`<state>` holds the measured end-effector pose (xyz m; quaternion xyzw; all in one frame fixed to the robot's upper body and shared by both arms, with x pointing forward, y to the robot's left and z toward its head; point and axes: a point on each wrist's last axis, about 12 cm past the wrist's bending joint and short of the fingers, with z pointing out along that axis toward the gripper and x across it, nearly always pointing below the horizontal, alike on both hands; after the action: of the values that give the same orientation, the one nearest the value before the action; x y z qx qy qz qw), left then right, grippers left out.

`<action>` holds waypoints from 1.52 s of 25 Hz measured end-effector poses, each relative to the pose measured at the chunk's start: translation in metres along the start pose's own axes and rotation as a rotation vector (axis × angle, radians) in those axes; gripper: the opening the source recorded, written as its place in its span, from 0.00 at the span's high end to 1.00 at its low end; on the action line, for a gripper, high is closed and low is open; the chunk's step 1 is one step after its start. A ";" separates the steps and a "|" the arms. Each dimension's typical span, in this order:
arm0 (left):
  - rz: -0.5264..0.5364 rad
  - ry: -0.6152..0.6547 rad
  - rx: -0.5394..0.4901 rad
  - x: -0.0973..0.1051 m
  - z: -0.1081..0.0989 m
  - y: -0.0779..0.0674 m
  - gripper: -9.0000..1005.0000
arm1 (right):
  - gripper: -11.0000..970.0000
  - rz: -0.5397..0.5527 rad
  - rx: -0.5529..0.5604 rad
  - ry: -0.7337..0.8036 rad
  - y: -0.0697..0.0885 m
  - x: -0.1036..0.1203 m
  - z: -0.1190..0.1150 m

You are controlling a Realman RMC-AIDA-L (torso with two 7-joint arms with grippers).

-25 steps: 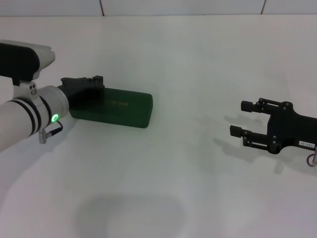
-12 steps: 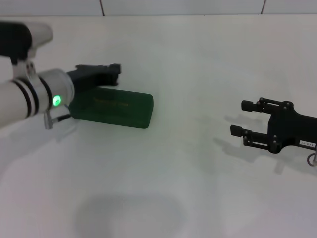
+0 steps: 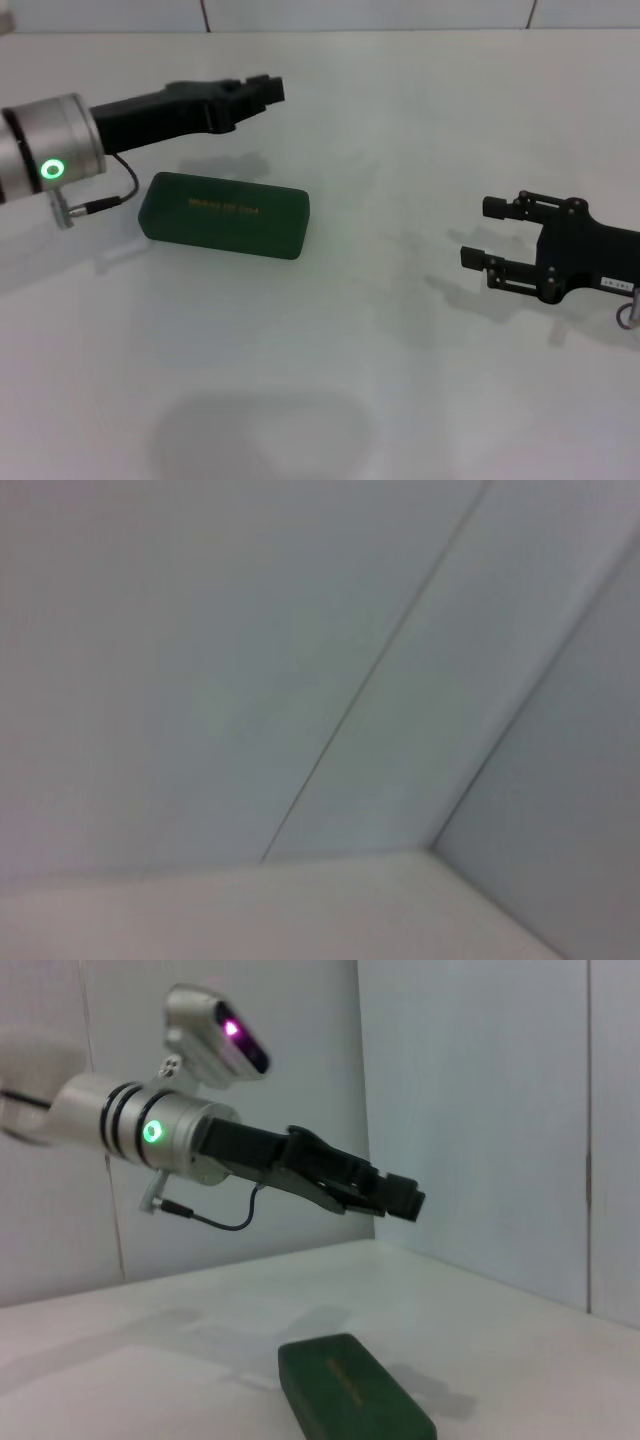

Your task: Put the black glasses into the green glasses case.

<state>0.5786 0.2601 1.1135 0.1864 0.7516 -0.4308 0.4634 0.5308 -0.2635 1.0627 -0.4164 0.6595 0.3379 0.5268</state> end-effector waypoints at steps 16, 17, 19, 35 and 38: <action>0.396 0.004 -0.052 0.064 -0.065 0.002 0.46 | 0.30 -0.138 -0.122 -0.103 0.012 -0.015 -0.006; 0.400 0.014 -0.032 0.067 -0.071 0.000 0.42 | 0.30 -0.146 -0.153 -0.102 0.015 -0.015 -0.008; 0.401 0.018 0.022 0.072 -0.084 -0.007 0.34 | 0.30 -0.152 -0.191 -0.080 0.017 -0.015 -0.011; 0.296 0.193 0.197 0.087 -0.134 -0.021 0.13 | 0.30 -0.187 -0.316 0.150 -0.002 -0.021 -0.022; 0.296 0.215 0.216 0.086 -0.134 -0.022 0.13 | 0.30 -0.195 -0.328 0.163 -0.004 -0.024 -0.019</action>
<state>0.4488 0.3475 1.0772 0.3881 0.7106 -0.4137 0.4163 0.5288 -0.2769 1.0904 -0.5846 0.5925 0.3533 0.4270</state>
